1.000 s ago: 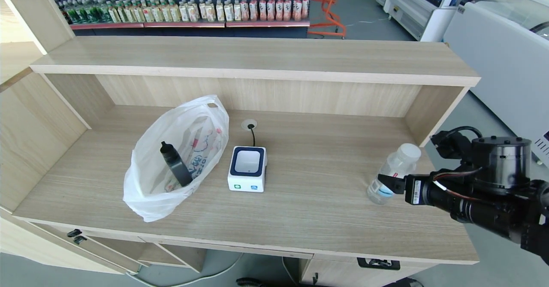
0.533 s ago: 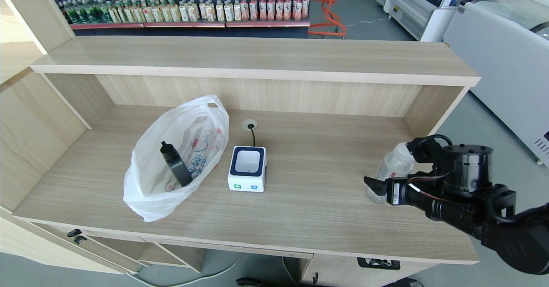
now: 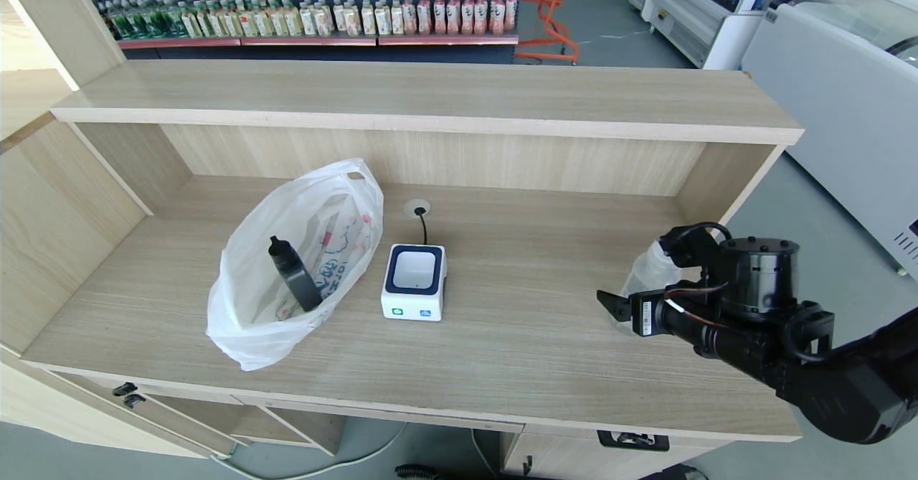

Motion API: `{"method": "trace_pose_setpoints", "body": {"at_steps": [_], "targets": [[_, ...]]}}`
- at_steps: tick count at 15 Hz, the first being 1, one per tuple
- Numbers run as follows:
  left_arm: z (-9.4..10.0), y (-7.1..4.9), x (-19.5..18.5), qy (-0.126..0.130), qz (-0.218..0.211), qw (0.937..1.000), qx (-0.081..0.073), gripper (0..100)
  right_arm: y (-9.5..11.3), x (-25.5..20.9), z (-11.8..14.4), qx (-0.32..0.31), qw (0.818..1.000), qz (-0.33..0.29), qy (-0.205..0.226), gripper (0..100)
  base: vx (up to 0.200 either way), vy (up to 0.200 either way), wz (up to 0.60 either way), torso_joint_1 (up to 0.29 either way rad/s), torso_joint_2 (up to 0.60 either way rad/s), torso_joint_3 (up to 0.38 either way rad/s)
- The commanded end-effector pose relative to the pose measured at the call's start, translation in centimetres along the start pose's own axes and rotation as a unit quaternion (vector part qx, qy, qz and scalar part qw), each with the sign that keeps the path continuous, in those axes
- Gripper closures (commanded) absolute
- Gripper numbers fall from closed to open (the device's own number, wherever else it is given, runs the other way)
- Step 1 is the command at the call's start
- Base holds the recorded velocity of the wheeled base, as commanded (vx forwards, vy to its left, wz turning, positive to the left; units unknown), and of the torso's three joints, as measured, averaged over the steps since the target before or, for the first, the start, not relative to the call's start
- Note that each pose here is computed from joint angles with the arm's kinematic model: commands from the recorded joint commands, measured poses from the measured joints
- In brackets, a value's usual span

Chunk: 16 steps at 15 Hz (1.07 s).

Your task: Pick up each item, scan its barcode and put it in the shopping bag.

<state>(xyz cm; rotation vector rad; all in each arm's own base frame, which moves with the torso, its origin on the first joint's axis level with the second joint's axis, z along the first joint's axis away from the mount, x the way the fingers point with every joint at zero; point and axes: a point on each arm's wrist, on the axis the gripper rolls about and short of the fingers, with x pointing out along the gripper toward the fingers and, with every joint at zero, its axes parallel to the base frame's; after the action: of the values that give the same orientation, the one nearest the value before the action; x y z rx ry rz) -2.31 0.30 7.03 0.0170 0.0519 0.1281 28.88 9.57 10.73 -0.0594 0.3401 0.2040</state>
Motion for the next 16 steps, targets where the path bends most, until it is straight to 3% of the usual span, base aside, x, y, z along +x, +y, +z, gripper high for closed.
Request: {"method": "trace_pose_setpoints", "body": {"at_steps": [1,12,13,16], "targets": [[0.0,0.0,0.0,0.001,0.000,1.0000,0.000,0,0.0,0.2,0.4,0.000,1.000,0.000,-0.007,0,0.000,0.000,0.00,0.000,0.00,0.000],[0.0,0.0,0.0,0.001,0.000,1.0000,0.000,0,-0.1,2.1,-0.3,-0.044,0.999,-0.003,-0.019,0,0.000,0.000,0.00,0.000,0.00,0.000],[0.0,0.0,0.0,0.001,0.000,1.0000,0.000,0,0.0,2.6,-0.4,-0.044,0.999,-0.003,-0.025,100,0.000,0.000,0.00,0.000,0.00,0.000],[0.0,0.0,0.0,0.001,0.000,1.0000,0.000,0,0.0,3.5,-0.1,-0.045,0.998,-0.004,-0.040,100,0.000,0.000,0.00,0.000,0.00,0.000]]}}
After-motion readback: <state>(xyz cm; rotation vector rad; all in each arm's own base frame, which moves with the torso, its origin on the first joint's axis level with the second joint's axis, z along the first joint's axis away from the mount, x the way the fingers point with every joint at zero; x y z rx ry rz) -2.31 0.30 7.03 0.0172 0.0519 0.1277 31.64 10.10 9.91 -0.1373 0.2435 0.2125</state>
